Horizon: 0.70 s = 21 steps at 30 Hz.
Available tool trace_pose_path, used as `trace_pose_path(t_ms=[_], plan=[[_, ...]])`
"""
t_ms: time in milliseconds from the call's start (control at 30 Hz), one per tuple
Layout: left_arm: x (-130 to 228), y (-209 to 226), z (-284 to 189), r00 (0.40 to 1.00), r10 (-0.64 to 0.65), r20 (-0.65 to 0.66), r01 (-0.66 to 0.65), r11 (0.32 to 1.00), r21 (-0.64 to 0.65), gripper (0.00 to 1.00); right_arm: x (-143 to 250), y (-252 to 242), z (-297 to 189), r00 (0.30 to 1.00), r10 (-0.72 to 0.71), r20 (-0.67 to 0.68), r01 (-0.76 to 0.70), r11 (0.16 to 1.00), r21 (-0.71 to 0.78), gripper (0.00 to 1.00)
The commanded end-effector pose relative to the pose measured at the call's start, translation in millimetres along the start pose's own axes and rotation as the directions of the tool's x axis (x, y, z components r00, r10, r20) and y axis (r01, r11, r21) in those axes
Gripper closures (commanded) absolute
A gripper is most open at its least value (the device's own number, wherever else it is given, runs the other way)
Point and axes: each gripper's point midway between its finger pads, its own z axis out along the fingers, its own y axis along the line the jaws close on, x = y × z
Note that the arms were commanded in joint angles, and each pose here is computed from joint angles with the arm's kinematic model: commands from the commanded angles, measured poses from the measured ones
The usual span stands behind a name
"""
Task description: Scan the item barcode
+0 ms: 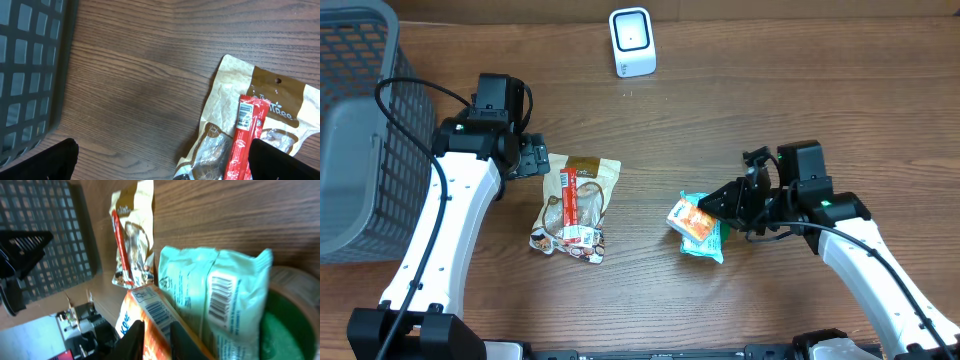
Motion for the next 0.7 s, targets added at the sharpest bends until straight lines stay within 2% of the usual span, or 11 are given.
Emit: trace_pose_path(t_ms=[0,100,300,433,667], plan=[[-0.9,1.7,1.1,1.0,0.0,0.002,0.0,1.0,-0.01,0.0,-12.3,15.5,-11.1,0.996,-0.06,0.059,0.06,0.998,0.0,0.79],[-0.9,1.7,1.1,1.0,0.0,0.002,0.0,1.0,-0.01,0.0,-24.5,29.6,-31.1,0.987,-0.09,0.135,0.085,0.996,0.042,0.79],[-0.9,1.7,1.1,1.0,0.0,0.002,0.0,1.0,-0.01,0.0,-33.3,2.3,-70.9,0.961,-0.075,0.267,-0.014,0.948,0.318,0.8],[-0.9,1.7,1.1,1.0,0.0,0.002,0.0,1.0,-0.01,0.0,-21.5,-30.1,-74.9,0.968,-0.033,0.249,-0.085,0.89,0.447,0.88],[-0.9,1.9,1.1,1.0,0.0,0.002,0.0,1.0,-0.01,0.0,4.9,-51.6,-42.0,0.994,0.002,0.111,-0.058,0.861,0.505,0.9]])
